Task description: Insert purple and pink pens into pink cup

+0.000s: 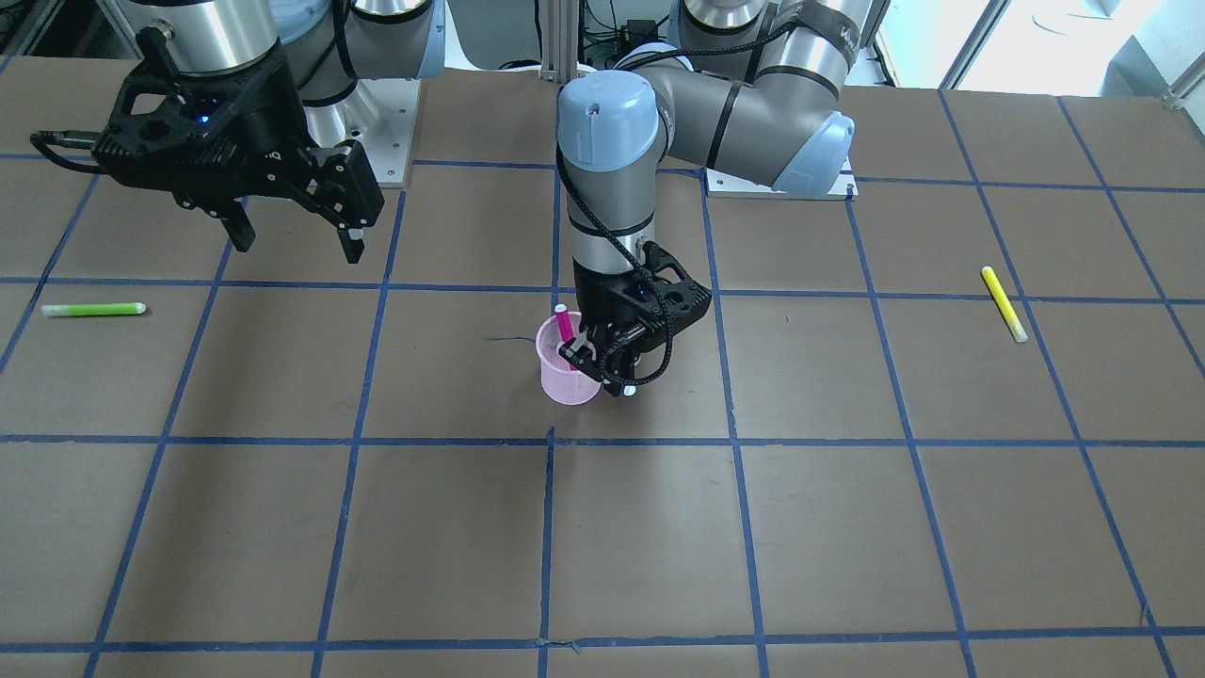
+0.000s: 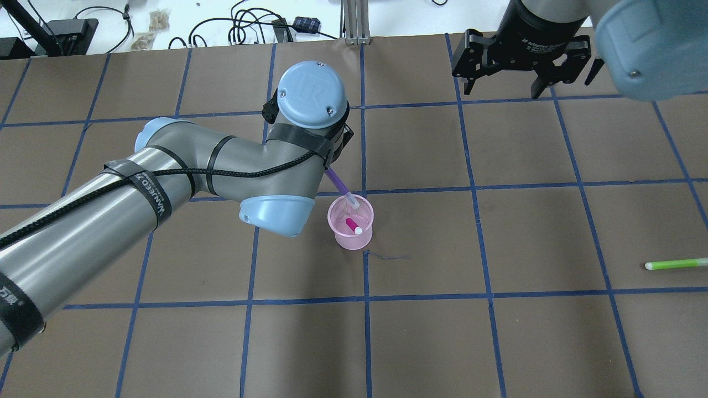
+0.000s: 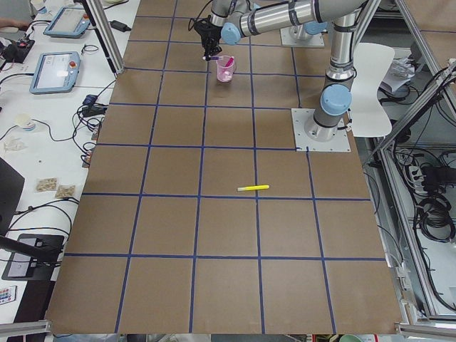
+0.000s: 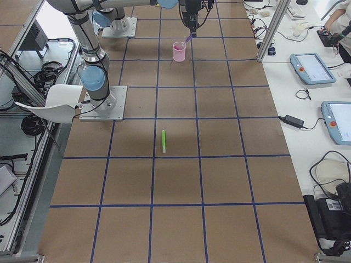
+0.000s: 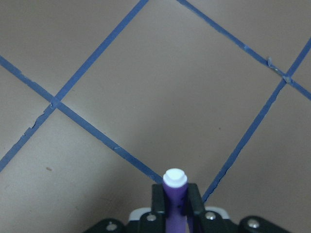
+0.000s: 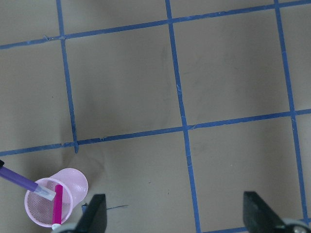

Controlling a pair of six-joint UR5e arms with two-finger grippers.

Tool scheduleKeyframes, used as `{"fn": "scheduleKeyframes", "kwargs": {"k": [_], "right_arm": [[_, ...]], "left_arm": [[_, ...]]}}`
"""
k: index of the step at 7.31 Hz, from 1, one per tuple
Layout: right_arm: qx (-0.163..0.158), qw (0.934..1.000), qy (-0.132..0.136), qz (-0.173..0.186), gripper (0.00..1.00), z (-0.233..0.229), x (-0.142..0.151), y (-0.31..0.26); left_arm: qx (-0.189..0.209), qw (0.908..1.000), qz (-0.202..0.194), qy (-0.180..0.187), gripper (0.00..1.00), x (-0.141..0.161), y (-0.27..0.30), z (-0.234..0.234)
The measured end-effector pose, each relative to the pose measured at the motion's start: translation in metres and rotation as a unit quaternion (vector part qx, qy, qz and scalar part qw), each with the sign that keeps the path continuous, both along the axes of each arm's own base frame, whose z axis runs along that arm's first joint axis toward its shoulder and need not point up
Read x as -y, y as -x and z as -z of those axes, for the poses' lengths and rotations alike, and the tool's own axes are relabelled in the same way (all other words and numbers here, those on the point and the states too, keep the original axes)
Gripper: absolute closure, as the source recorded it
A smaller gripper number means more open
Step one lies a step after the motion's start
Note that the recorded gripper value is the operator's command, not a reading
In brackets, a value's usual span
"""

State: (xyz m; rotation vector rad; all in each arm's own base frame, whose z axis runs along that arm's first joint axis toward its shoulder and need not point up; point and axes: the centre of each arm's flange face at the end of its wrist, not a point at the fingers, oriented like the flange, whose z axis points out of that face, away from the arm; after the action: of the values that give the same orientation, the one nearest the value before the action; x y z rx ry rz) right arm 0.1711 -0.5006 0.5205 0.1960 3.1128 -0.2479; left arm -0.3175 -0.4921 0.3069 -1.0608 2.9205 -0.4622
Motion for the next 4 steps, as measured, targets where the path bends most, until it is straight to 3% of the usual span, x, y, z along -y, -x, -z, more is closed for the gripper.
{"fn": "scheduleKeyframes", "kwargs": {"k": [2,4], "right_arm": [[0.000,1.0000,-0.003,0.000,0.00,0.0033,-0.0006,0.0006],[-0.001,1.0000,-0.007,-0.002,0.00,0.0066,-0.0014,0.0005]], "left_arm": [[0.000,0.9999,-0.009,-0.006,1.00,-0.0101,0.0045,0.0071],[-0.002,0.9997,-0.021,-0.010,0.89,-0.0120,0.0071,0.0125]]}}
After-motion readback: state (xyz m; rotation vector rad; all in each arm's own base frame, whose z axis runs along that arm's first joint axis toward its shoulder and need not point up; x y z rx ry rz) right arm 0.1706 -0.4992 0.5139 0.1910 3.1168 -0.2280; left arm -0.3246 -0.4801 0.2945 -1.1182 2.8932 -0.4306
